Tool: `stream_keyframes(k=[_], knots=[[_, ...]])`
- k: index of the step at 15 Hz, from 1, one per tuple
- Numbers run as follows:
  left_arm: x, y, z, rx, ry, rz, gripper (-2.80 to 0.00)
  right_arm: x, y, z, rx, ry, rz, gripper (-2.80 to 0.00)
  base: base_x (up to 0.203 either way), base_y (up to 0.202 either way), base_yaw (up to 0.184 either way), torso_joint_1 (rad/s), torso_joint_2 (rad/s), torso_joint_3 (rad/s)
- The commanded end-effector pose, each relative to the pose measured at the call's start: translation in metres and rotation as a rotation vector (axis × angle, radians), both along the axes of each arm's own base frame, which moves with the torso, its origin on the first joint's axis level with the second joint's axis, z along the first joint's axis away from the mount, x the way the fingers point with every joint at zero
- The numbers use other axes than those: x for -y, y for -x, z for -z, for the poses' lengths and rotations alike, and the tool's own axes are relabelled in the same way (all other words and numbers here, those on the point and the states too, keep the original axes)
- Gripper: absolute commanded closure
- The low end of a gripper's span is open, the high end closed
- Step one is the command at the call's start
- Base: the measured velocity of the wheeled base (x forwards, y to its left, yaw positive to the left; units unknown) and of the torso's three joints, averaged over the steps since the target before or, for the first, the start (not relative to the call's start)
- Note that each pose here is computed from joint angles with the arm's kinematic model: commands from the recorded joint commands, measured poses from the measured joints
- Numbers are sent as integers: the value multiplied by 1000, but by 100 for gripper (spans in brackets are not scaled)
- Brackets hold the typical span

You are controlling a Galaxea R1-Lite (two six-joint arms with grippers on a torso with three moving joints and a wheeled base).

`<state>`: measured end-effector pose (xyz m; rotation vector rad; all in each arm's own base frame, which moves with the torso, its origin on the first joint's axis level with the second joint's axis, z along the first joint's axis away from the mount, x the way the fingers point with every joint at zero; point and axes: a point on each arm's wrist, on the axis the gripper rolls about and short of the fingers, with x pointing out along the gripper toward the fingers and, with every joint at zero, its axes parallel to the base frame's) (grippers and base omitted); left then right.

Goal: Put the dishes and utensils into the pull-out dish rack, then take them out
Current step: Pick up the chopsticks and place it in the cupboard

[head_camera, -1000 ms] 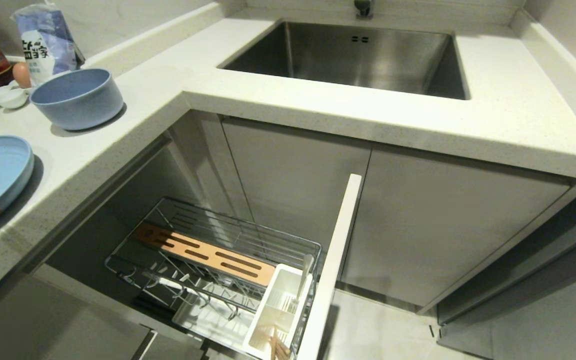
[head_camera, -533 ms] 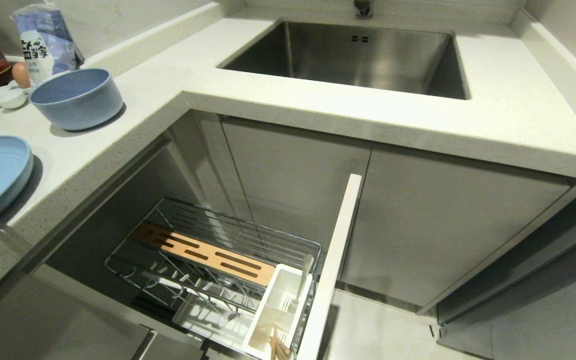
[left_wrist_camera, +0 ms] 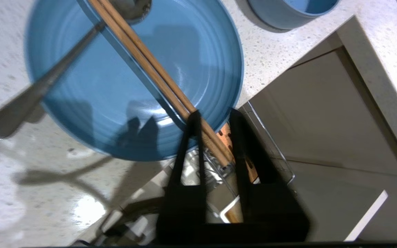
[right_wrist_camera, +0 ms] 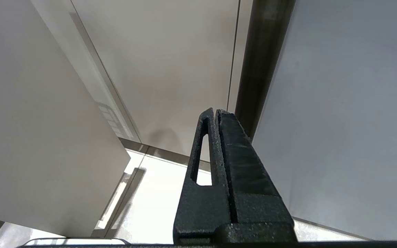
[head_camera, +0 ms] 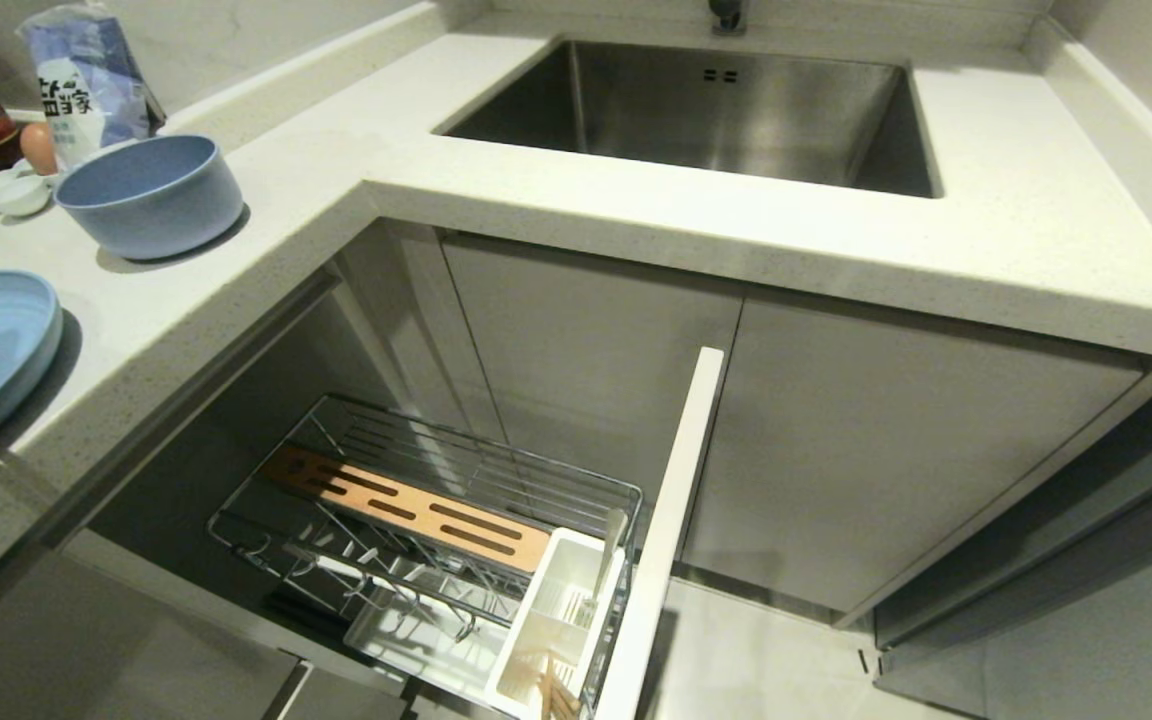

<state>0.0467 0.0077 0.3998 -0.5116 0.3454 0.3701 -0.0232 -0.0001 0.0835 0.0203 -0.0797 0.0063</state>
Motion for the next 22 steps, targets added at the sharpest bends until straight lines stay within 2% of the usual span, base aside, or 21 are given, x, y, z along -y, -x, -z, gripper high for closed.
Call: stream_keyframes(k=[1,5,12,22], knots=[[-1,-20,4,-46,38,-17,-280,0,-2,7,-25,-1,-1,0,0,0,0,0,0,0],[-4,-43,15,-128,66,-44,-280,0,-2,7,-25,0,-1,0,0,0,0,0,0,0],[-13,-73,39,-254,112,-145,-280,0,-2,7,-25,-1,-1,0,0,0,0,0,0,0],[-20,-100,52,-271,127,-169,-280,0,-2,7,-25,-1,-1,0,0,0,0,0,0,0]])
